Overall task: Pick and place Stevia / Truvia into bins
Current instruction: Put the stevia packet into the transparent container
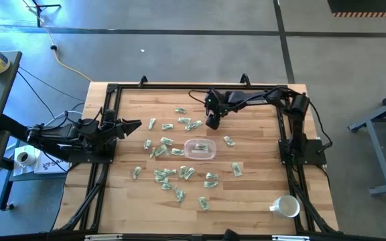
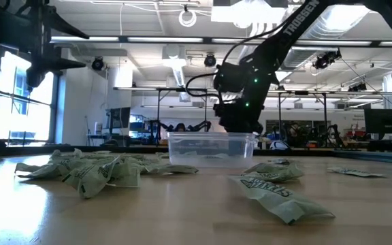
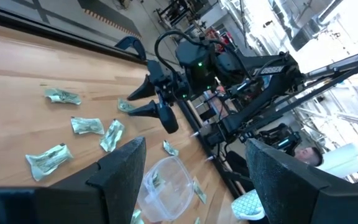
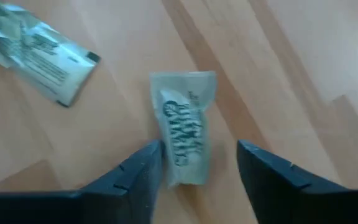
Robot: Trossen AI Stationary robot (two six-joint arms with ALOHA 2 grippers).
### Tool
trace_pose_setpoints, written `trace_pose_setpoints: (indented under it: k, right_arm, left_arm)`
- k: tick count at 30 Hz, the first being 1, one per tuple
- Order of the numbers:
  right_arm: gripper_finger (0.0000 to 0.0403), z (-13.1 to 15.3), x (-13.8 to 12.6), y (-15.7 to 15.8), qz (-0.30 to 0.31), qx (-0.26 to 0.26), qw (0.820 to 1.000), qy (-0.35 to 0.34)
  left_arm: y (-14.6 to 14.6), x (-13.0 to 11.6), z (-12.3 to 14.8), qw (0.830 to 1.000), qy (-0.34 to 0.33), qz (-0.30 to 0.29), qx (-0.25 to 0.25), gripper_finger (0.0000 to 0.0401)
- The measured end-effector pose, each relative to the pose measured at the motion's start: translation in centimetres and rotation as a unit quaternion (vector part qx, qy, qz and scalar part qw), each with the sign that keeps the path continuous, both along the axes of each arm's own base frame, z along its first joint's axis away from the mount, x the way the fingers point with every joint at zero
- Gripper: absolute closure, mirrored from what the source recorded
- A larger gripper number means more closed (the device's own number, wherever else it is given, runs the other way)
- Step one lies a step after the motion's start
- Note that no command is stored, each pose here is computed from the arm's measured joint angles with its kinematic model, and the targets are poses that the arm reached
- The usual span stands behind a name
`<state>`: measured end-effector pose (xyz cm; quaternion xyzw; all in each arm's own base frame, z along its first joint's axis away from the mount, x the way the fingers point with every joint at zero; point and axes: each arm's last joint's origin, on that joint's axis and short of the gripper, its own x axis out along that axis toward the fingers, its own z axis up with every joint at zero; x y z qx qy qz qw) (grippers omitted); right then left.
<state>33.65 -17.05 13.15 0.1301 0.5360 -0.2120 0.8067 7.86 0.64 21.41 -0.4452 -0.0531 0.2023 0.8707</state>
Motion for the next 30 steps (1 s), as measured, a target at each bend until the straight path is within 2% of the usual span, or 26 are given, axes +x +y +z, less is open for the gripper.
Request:
trace_pose_setpoints:
  k: [8, 10, 15, 19, 23, 26, 30]
  right_arm:
    - [0.0366, -0.5, 0.2, 0.2, 0.016, 0.03, 0.999, -0.007]
    - [0.0392, 0.0, 0.3, 0.3, 0.021, 0.041, 0.999, -0.01]
    - [0.0383, 2.8, 1.3, 0.5, 0.048, 0.084, 0.995, -0.018]
    - [0.0397, 6.1, 3.0, 2.0, 0.137, 0.121, 0.982, -0.044]
    - [0.0388, 8.5, 4.5, 5.1, 0.229, 0.168, 0.957, -0.061]
    - [0.0393, 8.5, 4.5, 7.8, 0.29, 0.178, 0.94, -0.027]
    - [0.0396, 6.9, 4.2, 10.7, 0.33, 0.181, 0.926, 0.009]
  left_arm:
    - [0.0, 0.0, -0.2, 1.0, 0.013, 0.0, 0.002, 0.0091]
    - [0.0, 0.0, -0.2, 1.0, 0.013, 0.0, 0.002, 0.0091]
    - [0.0, -0.1, -0.5, 1.0, 0.026, 0.0, 0.003, 0.0091]
    - [0.0, -0.1, -0.6, 1.0, 0.029, 0.002, -0.004, 0.0091]
    - [0.1, -0.1, -0.8, 0.999, 0.04, 0.009, -0.004, 0.0091]
    - [0.1, -0.2, -0.9, 0.999, 0.043, 0.025, -0.004, 0.0091]
    - [0.2, -0.2, -0.9, 0.998, 0.042, 0.036, -0.002, 0.0091]
